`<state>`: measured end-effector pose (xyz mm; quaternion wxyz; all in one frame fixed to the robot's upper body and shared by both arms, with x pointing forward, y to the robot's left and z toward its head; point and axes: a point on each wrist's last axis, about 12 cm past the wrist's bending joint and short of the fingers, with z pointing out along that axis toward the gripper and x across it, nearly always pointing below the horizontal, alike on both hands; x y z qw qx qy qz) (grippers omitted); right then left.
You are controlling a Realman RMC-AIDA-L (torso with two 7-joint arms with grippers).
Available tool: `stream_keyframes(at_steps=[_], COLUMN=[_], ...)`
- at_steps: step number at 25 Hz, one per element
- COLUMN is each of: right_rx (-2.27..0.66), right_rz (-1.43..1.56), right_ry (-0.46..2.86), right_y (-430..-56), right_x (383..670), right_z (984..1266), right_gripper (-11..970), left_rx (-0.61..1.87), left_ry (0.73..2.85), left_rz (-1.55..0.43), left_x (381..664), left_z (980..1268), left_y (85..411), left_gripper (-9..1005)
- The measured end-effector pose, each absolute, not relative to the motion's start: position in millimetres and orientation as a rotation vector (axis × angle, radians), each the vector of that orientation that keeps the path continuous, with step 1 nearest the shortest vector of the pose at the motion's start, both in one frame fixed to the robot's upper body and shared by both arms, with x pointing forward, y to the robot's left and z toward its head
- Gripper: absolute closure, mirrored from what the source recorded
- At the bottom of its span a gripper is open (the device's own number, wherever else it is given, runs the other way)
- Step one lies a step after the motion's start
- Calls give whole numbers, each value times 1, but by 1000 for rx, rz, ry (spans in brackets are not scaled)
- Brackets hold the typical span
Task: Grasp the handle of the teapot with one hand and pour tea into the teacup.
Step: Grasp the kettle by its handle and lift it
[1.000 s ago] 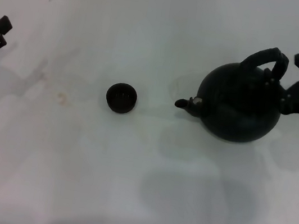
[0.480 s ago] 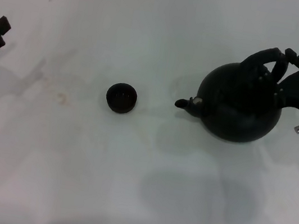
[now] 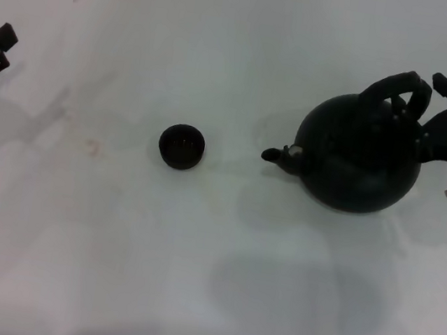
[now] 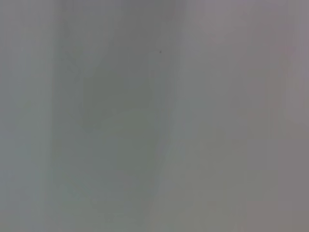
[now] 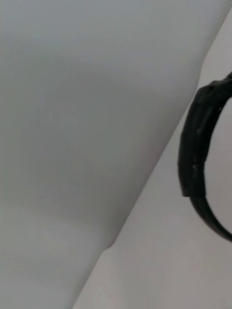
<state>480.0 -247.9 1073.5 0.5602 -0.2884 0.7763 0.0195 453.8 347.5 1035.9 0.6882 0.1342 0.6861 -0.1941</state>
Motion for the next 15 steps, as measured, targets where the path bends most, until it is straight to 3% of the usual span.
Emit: stream_keyframes(at_steps=[7,12,15], right_rx=[-687,-692,-698], right_rz=[36,36,39], right_ry=[1838,1832,1829], right_y=[-249,-248,-246], right_x=[480,482,483], right_z=[1071,1072,1072], right_gripper=[453,650,665], left_rx=[302,301,300], left_ry=[1533,1534,1535], left_rz=[-434,-435,-435], left_x=[454,454,454], left_z=[1036,1036,1036], left_y=[348,348,348], left_gripper=[149,149,150])
